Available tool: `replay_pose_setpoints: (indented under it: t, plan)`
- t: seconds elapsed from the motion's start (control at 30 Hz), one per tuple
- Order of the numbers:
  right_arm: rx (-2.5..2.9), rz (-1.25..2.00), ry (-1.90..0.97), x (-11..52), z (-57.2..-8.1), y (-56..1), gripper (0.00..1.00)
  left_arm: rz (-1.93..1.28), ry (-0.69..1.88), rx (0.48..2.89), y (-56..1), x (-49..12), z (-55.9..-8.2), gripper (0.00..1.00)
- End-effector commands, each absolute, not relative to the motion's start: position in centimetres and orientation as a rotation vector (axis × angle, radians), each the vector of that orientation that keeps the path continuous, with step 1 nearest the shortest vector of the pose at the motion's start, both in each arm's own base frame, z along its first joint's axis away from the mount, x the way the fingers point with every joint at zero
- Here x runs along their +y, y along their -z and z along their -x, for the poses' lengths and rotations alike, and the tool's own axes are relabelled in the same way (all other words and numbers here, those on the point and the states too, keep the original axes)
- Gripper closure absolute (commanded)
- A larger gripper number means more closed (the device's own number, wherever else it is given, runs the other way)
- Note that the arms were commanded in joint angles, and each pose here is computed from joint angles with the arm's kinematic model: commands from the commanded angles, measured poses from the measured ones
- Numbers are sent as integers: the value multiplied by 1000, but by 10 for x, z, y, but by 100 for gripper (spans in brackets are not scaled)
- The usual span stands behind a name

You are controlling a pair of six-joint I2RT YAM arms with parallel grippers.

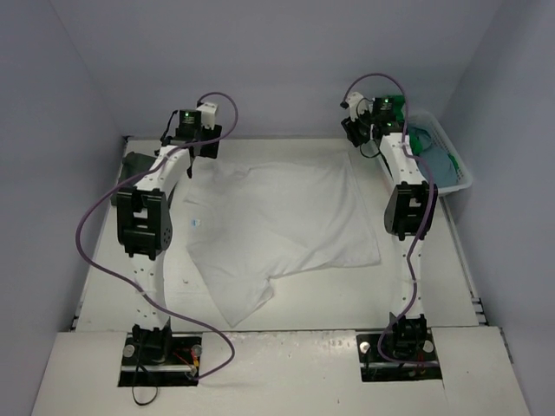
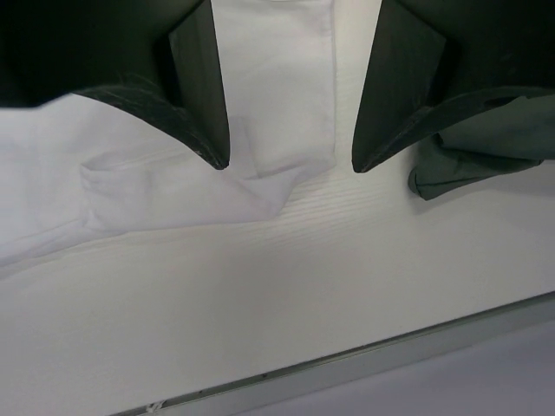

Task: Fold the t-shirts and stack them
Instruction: Flatten out the crumpled T-shirt at the center of the board, then pick up the flattened T-shirt from the center of the board.

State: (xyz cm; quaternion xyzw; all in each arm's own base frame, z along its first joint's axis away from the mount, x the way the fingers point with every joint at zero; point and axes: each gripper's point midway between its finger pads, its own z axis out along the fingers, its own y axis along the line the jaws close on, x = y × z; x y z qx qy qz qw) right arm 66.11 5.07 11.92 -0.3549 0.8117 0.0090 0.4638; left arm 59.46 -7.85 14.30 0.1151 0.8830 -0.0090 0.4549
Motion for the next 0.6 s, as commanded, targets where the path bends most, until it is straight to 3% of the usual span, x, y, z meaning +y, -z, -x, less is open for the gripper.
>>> replay_pose_setpoints:
  t: [0.0,0.57]
  plan:
    - [1957,882,-96,53,-666,-123,56,-274,87,2095,-195,-85,-588,47]
    - [1962,966,-215,75,-669,-67,52,-308,140,2159,-162,-94,-581,47]
